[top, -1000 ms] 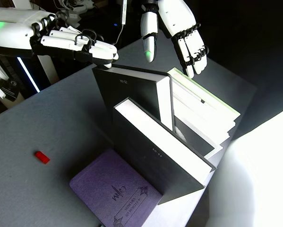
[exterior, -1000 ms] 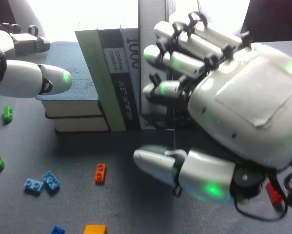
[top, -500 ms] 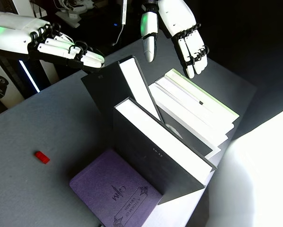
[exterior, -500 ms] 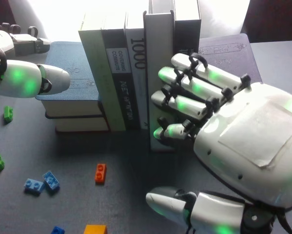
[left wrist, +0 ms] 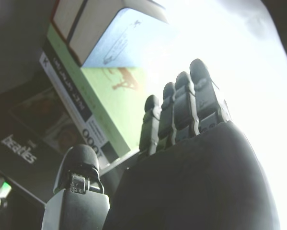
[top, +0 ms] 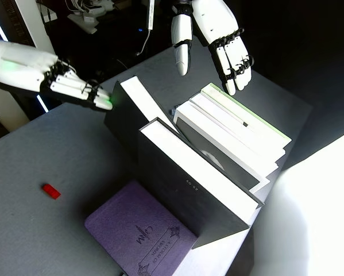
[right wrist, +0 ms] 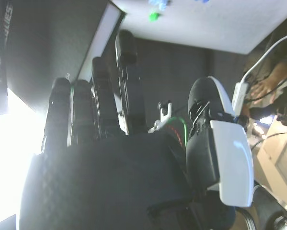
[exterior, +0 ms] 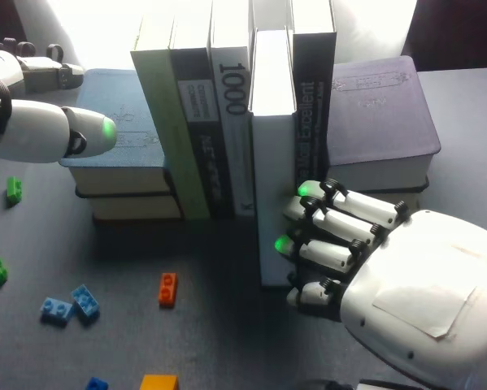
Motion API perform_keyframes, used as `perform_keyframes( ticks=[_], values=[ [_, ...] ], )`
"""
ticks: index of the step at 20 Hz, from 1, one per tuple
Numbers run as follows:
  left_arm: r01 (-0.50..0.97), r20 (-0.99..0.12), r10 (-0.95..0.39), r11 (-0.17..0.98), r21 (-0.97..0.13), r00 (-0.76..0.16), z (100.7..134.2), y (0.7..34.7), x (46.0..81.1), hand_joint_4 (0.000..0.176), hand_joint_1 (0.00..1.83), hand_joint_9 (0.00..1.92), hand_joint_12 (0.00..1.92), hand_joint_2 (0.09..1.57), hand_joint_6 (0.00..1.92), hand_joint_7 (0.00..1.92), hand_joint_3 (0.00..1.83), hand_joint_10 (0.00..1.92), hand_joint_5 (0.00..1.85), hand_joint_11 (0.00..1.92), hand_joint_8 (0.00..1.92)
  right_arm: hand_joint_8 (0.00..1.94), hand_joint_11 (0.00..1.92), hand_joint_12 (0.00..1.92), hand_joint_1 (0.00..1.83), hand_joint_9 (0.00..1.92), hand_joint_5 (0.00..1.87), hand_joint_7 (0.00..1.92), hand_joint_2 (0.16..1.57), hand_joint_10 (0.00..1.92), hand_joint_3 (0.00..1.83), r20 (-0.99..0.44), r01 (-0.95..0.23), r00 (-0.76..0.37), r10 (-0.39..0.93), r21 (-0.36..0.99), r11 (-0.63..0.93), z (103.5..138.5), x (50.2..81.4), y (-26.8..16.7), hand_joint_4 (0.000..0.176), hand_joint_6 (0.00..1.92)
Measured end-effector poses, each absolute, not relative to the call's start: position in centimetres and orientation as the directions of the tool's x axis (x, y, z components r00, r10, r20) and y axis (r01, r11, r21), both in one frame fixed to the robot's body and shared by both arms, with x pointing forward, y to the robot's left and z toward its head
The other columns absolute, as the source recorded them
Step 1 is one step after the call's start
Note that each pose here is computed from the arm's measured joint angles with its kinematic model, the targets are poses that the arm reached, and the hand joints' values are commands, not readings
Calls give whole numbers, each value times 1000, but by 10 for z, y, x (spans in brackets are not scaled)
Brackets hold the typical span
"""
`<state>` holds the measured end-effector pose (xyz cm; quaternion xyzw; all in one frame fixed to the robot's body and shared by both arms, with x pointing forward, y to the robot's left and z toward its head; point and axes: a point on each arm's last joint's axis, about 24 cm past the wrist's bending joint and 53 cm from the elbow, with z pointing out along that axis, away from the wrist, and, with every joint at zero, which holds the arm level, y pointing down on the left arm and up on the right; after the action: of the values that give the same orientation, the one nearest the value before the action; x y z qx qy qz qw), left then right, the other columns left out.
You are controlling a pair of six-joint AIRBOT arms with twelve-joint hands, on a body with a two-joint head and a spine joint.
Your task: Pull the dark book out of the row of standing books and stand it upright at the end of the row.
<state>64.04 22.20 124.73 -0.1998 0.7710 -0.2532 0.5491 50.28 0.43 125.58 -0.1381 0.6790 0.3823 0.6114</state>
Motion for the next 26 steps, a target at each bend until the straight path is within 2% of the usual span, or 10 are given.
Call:
perform_keyframes(
  ticks=[2, 4, 9, 10, 13, 15, 18, 21, 24, 26],
  values=[
    [-30, -746, -586, 792, -610, -317, 1247, 222, 640, 52, 0, 53, 270, 1257, 4, 61, 2, 6, 95, 0, 5, 0, 0, 0, 0, 14, 725, 263, 1191, 0, 1, -930, -652, -255, 265, 368, 663, 1243, 502, 7, 0, 1],
    [-30, -745, -586, 792, -610, -317, 1247, 222, 640, 59, 0, 77, 353, 1265, 8, 86, 4, 12, 114, 0, 8, 4, 0, 0, 0, 14, 724, 271, 1191, 1, 1, -928, -654, -278, 249, 373, 659, 1236, 499, 9, 0, 0],
    [-30, -746, -586, 792, -610, -317, 1247, 222, 640, 53, 0, 66, 328, 1261, 4, 71, 1, 6, 88, 0, 6, 8, 0, 0, 0, 28, 738, 284, 1191, 7, 1, -923, -657, -314, 220, 379, 652, 1222, 482, 14, 0, 7],
    [-29, -745, -586, 792, -610, -318, 1247, 222, 640, 60, 0, 72, 330, 1261, 9, 77, 1, 8, 101, 0, 8, 2, 0, 0, 0, 22, 729, 272, 1189, 4, 0, -923, -663, -320, 214, 380, 645, 1221, 478, 16, 0, 3],
    [-29, -745, -586, 792, -610, -317, 1247, 222, 640, 60, 0, 82, 365, 1265, 4, 82, 0, 6, 108, 0, 2, 3, 0, 0, 0, 31, 728, 273, 1193, 8, 2, -925, -659, -322, 204, 374, 653, 1216, 479, 14, 0, 3],
    [-29, -745, -586, 792, -610, -317, 1247, 222, 640, 52, 0, 76, 341, 1272, 3, 84, 1, 2, 109, 0, 2, 0, 0, 0, 0, 26, 720, 267, 1192, 5, 1, -923, -652, -330, 197, 374, 660, 1212, 479, 12, 0, 0],
    [-29, -745, -586, 792, -610, -317, 1247, 222, 640, 56, 0, 68, 335, 1269, 0, 73, 0, 0, 92, 0, 0, 1, 0, 0, 0, 33, 722, 269, 1195, 7, 2, -927, -650, -318, 197, 365, 667, 1216, 476, 8, 0, 2],
    [-29, -745, -586, 792, -610, -317, 1247, 222, 640, 52, 0, 99, 442, 1267, 7, 98, 0, 8, 120, 0, 5, 2, 0, 0, 0, 43, 699, 272, 1193, 10, 1, -930, -657, -319, 181, 355, 665, 1220, 459, 10, 0, 0],
    [-29, -745, -586, 792, -610, -317, 1247, 222, 640, 55, 14, 123, 507, 1279, 3, 114, 3, 10, 122, 0, 4, 1, 40, 20, 0, 82, 642, 251, 1201, 23, 3, -954, -681, -253, 163, 295, 670, 1237, 441, 10, 0, 0],
    [-29, -745, -586, 792, -610, -317, 1247, 222, 640, 57, 46, 153, 589, 1285, 4, 145, 2, 12, 134, 0, 6, 13, 1, 388, 0, 162, 633, 318, 1204, 8, 0, -956, -682, -207, 209, 294, 670, 1261, 439, 8, 0, 3]
  ],
)
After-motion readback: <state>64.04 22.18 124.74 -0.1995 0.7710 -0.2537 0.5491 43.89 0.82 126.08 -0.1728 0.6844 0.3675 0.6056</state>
